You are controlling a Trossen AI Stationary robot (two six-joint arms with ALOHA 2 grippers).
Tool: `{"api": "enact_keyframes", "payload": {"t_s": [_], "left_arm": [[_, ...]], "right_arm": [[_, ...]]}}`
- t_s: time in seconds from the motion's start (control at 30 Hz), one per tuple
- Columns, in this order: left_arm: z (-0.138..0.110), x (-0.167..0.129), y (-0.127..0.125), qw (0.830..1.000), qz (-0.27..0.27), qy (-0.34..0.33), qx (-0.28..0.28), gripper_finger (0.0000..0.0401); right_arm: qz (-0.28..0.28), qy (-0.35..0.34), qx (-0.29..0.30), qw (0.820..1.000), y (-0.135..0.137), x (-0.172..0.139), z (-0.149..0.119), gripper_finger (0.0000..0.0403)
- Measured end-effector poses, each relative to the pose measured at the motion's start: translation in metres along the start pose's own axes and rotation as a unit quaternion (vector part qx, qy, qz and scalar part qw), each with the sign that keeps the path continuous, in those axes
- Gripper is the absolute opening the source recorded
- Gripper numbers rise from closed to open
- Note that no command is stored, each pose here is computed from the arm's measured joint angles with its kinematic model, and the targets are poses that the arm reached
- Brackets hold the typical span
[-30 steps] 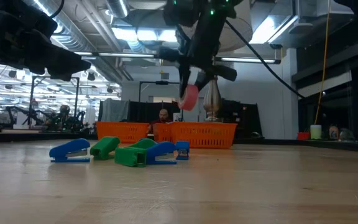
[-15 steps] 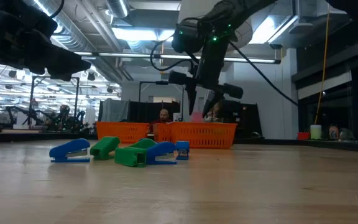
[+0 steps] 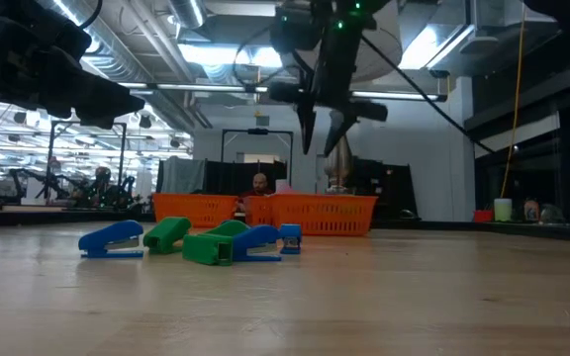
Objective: Pick and place Stapler, Stapler remover, tape
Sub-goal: Put the red tape into the bottom right orange basket
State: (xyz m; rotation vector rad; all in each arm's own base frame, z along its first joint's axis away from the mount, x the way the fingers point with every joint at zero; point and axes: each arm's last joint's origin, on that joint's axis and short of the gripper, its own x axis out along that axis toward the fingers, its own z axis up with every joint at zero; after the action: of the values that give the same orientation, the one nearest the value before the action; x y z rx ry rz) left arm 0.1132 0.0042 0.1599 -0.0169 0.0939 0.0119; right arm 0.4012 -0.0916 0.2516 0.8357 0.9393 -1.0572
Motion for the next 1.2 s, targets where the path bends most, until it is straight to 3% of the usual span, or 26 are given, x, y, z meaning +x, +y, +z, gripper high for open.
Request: {"api": "enact_keyframes", "payload": {"t_s": [0.2,0.43,0.67,1.2], "left_arm": [[0.000,0.000,0.000,1.000,0.000,0.000,0.000,0.0169],[0.000,0.000,0.000,1.000,0.000,0.000,0.000,0.0169],[0.000,0.000,0.000,1.000,0.000,0.000,0.000,0.0169],[0.000,0.000,0.000,1.000,0.000,0.000,0.000,0.0169]], "right_arm": [[-0.004,0.008,-0.032,0.999,0.009,-0.014,-0.020,0.0165],[-0.046,0.035,-0.083,0.995,0.011,-0.025,-0.052,0.0165],[-0.083,0.054,-0.081,0.992,0.011,-0.037,-0.086,0.0165],[-0.076,0.077,-0.178,0.978,0.019,-0.067,-0.161,0.0165]]}}
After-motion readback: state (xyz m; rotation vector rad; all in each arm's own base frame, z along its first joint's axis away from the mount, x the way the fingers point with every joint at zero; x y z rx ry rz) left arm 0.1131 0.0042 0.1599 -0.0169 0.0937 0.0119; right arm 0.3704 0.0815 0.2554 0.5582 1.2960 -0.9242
